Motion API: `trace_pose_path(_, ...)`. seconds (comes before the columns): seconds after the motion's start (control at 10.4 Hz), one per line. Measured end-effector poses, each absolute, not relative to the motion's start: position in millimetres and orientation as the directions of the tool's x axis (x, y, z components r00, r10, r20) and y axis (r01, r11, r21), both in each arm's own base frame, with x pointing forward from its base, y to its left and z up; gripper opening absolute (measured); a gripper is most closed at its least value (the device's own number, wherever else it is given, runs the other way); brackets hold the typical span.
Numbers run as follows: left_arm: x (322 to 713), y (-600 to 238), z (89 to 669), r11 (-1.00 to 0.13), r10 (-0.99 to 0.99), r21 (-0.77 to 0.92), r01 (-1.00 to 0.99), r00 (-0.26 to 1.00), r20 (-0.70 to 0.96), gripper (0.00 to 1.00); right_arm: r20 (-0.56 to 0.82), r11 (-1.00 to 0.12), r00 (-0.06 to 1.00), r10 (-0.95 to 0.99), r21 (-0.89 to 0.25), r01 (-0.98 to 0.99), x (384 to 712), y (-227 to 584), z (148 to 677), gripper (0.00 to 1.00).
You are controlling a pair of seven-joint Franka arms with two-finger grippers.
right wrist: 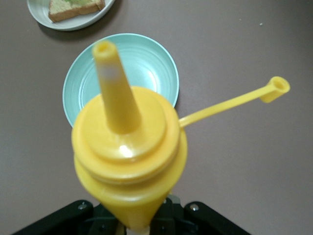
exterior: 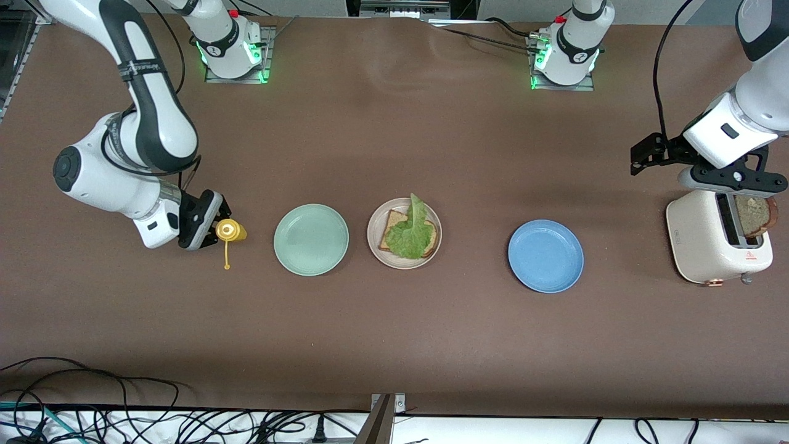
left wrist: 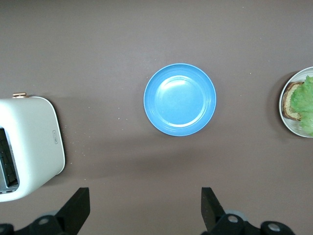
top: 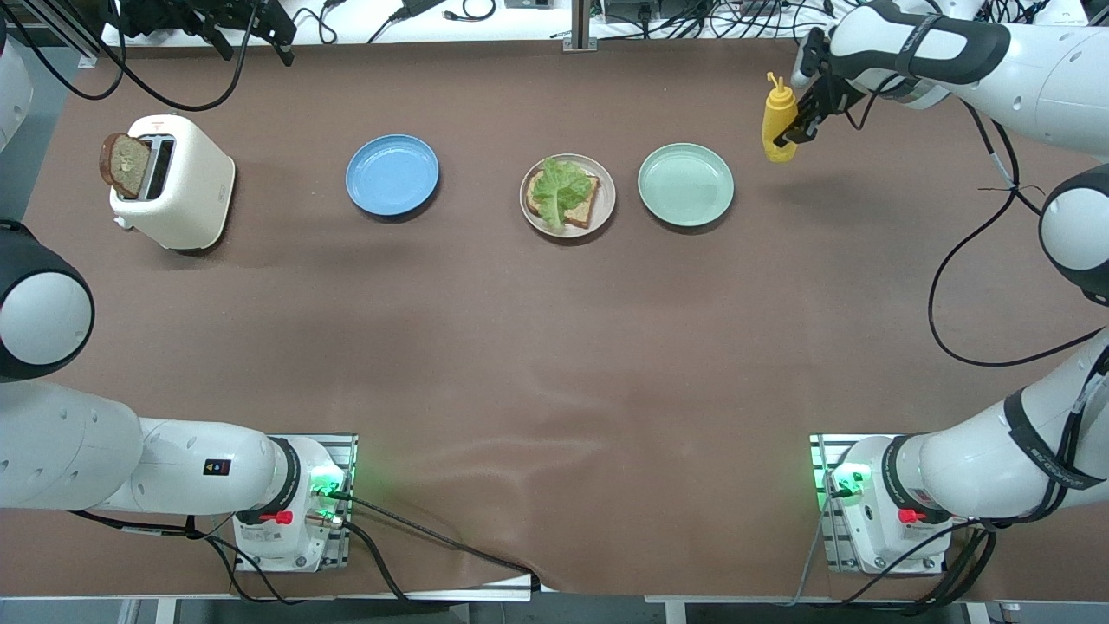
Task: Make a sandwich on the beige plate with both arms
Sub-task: 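Lower the mustard bottle upright beside the green plate while the left gripper grasps toast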
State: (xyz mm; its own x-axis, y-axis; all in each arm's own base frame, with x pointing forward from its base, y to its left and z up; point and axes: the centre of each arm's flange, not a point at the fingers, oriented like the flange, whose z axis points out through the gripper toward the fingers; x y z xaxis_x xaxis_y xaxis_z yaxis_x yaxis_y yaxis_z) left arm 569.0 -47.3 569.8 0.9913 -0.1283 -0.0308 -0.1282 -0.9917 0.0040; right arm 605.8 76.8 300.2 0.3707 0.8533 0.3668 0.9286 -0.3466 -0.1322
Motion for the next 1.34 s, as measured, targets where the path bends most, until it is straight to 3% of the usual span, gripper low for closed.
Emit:
trace_pose_path(0.58, 569.0, -47.3, 569.8, -0.992, -0.128, 0.004, -0.128, 0.991, -0.031, 1.00, 0.482, -0.276, 0.303, 0.822, -0.129, 0.953, 604.2, 54.9, 227.8, 0.17)
trace_pose_path(1.34, 583.2, 39.5, 532.4, -1.000, 0.004, -0.026, 0.002, 0.995, -0.100, 1.00, 0.481, -0.281, 0.321, 0.816, -0.156, 0.947, 600.6, 54.0, 203.9, 0.17)
